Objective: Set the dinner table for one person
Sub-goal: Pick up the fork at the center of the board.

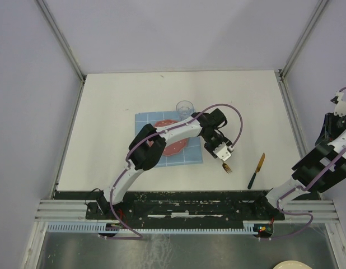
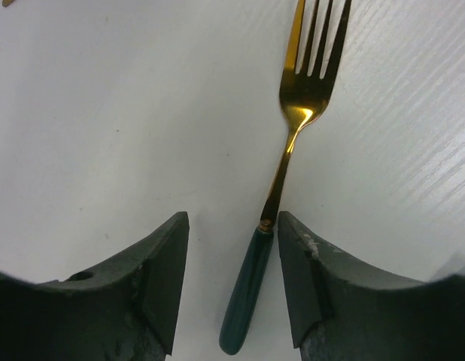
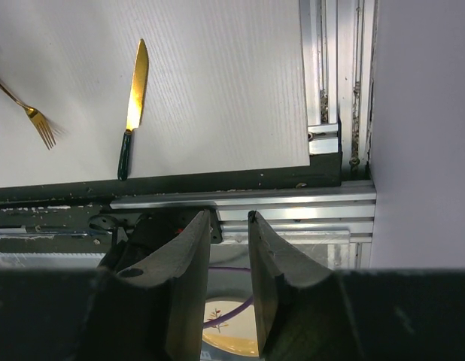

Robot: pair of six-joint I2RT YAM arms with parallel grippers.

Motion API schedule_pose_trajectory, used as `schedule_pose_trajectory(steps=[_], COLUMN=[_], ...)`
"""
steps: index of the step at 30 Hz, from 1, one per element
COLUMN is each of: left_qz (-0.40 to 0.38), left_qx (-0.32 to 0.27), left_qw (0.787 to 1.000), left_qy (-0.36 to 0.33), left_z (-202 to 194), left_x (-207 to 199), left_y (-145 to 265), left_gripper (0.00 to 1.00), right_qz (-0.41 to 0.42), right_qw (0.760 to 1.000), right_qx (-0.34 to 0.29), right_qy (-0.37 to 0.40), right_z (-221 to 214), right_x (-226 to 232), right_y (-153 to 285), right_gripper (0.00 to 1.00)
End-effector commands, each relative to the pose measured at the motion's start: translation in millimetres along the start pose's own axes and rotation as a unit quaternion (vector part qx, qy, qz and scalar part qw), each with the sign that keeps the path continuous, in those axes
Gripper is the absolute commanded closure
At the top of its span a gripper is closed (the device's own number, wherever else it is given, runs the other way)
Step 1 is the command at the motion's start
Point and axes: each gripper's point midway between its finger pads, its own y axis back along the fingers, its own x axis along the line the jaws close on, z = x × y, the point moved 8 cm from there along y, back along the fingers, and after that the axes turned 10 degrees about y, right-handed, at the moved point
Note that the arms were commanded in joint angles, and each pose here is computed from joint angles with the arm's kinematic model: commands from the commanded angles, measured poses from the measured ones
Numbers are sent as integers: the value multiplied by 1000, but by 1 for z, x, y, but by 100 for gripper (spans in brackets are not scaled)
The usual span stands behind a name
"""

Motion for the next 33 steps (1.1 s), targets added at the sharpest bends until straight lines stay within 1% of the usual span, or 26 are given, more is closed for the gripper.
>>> schedule_pose_trajectory(steps=[1,4,6,8,9,13,15,18,21,24,26,27,29,33], left_qz=[-38,-71,-94,-120,-132,-178,-190,-190,-179,-168,-160,-150,-140,-121], left_qx=[14,33,45,57,62,82,92,104,103,102,101,102,103,114], left_qw=[999,997,994,991,989,980,977,975,977,980,981,982,984,985], left_qy=[10,13,13,16,17,31,37,42,45,42,40,44,44,42], left_z=[-10,-14,-16,-18,-18,-21,-24,-29,-29,-30,-29,-30,-30,-31], left_x=[-14,-28,-37,-46,-50,-65,-70,-68,-60,-54,-50,-45,-41,-35], left_y=[-11,-8,-6,-3,-1,5,6,3,1,-2,-5,-8,-10,-20], left_gripper=[46,52,60,64,64,52,49,48,51,57,59,66,73,95], right_qz=[47,52,55,57,58,60,63,72,74,72,67,61,59,59], right_qw=[998,998,998,998,998,997,997,997,996,997,997,998,998,998], right_qx=[31,26,21,20,19,17,14,14,16,15,13,9,10,11], right_qy=[-26,-30,-33,-36,-35,-36,-36,-37,-37,-34,-33,-30,-29,-29], right_z=[-17,-15,-14,-13,-12,-12,-12,-14,-16,-17,-17,-16,-17,-18], right_x=[23,23,24,24,25,25,26,29,30,30,31,31,31,32], right_y=[14,14,14,14,14,14,14,11,9,11,14,16,17,18], right_gripper=[66,65,65,65,65,65,65,65,66,66,66,66,66,66])
